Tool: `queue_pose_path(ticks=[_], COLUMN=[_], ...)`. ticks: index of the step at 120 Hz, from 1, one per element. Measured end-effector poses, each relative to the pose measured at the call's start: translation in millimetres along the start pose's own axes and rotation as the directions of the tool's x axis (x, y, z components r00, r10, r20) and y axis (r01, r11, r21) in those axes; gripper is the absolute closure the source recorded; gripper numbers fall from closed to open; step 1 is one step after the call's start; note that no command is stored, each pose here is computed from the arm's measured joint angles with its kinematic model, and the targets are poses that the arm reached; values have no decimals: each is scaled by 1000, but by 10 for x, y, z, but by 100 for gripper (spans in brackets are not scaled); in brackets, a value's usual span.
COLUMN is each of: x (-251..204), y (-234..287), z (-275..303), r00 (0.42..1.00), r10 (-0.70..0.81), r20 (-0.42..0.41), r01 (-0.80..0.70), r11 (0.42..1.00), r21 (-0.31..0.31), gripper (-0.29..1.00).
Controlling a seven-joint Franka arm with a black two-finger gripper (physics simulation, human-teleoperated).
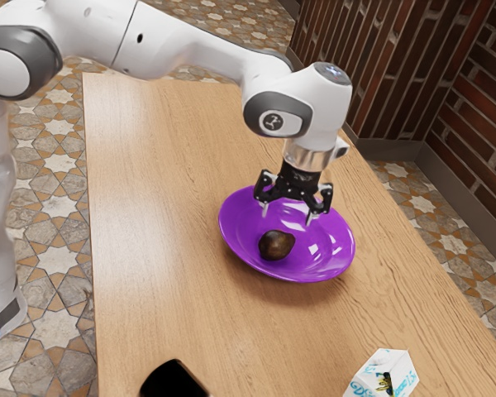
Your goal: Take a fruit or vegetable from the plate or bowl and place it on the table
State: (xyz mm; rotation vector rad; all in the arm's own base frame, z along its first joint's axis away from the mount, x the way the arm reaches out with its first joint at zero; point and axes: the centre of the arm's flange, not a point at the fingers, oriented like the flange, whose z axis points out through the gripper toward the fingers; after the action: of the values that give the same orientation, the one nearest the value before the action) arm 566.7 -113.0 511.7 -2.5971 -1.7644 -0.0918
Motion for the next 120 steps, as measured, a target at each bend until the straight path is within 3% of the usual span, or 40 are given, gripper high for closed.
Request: queue_pose_path(ticks=[60,90,120], x=[-277,-232,88], y=[-231,-215,-247], z=[117,145,169], r00=[946,921,922], r10=[324,390,386], r20=[-6,-18,-26], r01=[-324,-390,-387], r11=[946,920,922], r21=[1,-24,-29], gripper=[0,0,0])
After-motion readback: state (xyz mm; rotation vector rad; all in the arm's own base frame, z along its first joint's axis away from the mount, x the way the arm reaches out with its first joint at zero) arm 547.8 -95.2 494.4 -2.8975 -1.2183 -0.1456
